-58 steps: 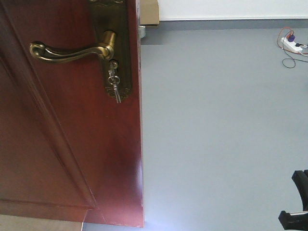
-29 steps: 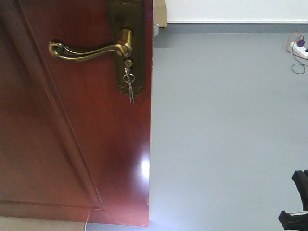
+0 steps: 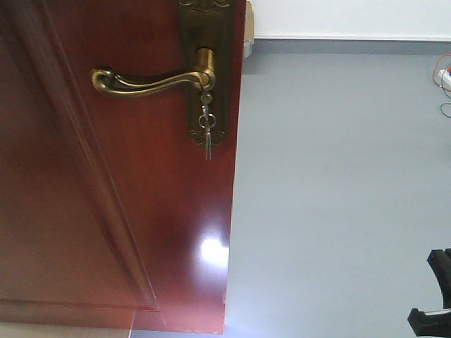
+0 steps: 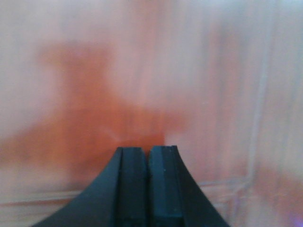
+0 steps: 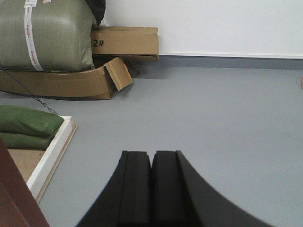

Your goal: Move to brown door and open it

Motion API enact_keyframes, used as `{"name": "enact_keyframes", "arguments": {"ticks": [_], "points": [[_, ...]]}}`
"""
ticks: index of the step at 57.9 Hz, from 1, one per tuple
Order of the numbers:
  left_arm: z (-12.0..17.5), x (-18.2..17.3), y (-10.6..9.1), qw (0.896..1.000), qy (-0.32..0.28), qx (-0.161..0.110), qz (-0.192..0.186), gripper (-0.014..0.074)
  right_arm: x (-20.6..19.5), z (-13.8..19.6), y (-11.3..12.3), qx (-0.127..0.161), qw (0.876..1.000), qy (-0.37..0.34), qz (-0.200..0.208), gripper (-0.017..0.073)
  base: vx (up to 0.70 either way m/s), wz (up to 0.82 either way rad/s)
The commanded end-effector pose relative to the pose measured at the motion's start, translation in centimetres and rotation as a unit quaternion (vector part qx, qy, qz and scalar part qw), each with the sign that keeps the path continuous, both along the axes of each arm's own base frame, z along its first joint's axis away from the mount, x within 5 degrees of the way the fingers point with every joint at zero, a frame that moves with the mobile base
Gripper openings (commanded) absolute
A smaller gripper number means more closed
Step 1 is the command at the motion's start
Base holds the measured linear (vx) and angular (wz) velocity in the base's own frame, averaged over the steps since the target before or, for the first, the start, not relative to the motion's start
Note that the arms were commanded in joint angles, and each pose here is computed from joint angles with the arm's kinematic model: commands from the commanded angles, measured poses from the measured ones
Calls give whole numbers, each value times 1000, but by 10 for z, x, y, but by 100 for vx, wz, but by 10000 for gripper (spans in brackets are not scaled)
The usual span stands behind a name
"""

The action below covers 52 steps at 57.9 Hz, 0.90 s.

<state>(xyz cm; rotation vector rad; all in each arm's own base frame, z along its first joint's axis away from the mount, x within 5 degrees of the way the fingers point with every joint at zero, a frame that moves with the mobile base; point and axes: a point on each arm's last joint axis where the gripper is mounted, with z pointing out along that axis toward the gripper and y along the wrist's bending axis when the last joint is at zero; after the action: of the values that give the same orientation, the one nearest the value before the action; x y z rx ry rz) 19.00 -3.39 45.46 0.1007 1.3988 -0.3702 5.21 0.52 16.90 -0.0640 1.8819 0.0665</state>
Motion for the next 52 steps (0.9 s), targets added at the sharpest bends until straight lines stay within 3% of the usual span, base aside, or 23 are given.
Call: {"name": "enact_keyframes", "arguments": {"ticks": [1,52], "points": [[9,-2,1,1000,-12,-12,4,-3,2,6,-1,-5,999,-40,-2,0,8,5],[9,-2,1,1000,-12,-12,4,-3,2,6,-1,-5,999,-40,-2,0,2,1]]}}
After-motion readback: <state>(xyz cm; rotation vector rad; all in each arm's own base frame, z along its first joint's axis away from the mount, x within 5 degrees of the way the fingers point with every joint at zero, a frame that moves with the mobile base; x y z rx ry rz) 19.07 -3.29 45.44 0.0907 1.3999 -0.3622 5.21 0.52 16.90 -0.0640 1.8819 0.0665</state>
